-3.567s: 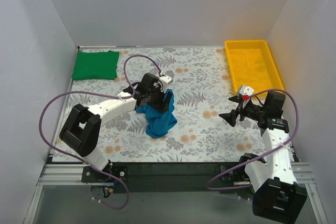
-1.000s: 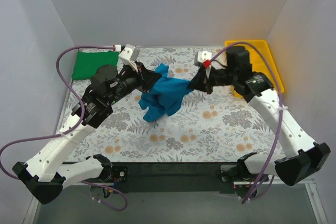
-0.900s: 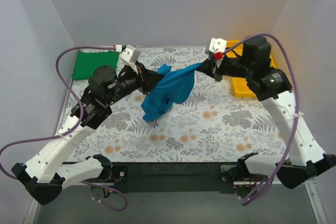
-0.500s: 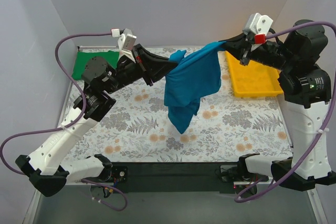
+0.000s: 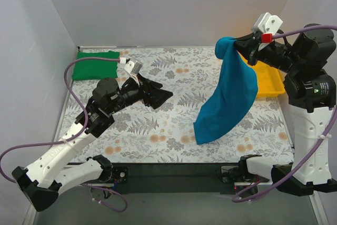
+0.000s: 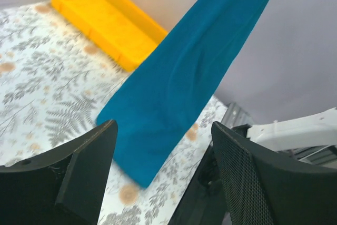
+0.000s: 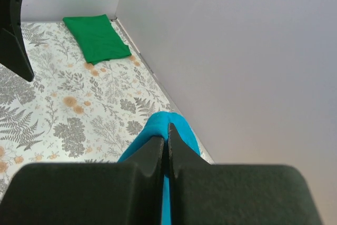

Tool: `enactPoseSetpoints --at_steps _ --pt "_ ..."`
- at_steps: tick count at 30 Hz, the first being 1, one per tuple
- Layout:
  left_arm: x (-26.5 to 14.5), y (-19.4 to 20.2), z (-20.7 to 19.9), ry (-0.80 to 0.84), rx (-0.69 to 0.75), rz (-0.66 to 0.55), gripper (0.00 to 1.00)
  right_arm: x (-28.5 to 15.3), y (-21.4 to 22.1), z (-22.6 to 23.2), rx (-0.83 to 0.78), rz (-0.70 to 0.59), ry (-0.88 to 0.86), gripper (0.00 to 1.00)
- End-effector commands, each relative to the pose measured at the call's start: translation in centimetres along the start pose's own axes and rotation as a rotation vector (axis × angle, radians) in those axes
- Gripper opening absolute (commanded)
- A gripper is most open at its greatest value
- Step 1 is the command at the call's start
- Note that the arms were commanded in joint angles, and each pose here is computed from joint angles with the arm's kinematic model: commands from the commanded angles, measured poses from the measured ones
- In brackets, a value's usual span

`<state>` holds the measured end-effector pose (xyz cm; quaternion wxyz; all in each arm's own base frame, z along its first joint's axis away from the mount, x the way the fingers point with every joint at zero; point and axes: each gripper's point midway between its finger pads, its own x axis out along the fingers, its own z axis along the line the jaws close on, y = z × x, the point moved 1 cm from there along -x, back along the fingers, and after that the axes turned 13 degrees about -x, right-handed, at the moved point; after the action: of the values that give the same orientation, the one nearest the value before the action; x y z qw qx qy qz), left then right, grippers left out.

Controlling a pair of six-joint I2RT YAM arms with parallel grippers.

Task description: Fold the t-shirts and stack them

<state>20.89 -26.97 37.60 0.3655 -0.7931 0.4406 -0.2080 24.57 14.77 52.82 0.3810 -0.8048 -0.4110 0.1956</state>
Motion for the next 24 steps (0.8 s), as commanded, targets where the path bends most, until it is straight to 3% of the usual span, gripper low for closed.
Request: enactPoseSetpoints --at_steps 1,7,13,19,22,24 --pt "-1.1 0.9 2.2 -0.073 0.099 -0.007 0.72 0.5 -0.6 -0.3 -0.037 -0.050 -0.015 0.01" --pt "1.4 3.5 2.4 0.037 0.133 0.117 0.73 0.9 0.8 0.7 -0.012 -0.049 -0.070 0.01" --pt "4.2 4.6 6.7 -0.022 0.270 0.083 0.77 0.8 1.8 1.9 0.005 -0.043 -0.101 0.01" --pt "6.2 6.3 5.0 0.219 0.379 0.106 0.81 0.6 2.7 2.2 0.011 -0.016 -0.092 0.01" --pt "8.6 4.0 5.4 0.180 0.390 0.036 0.86 0.6 3.3 2.7 0.024 -0.012 -0.106 0.01" --pt "9.8 3.9 6.3 0.139 0.376 0.052 0.86 0.5 3.5 2.9 0.024 -0.008 -0.107 0.01"
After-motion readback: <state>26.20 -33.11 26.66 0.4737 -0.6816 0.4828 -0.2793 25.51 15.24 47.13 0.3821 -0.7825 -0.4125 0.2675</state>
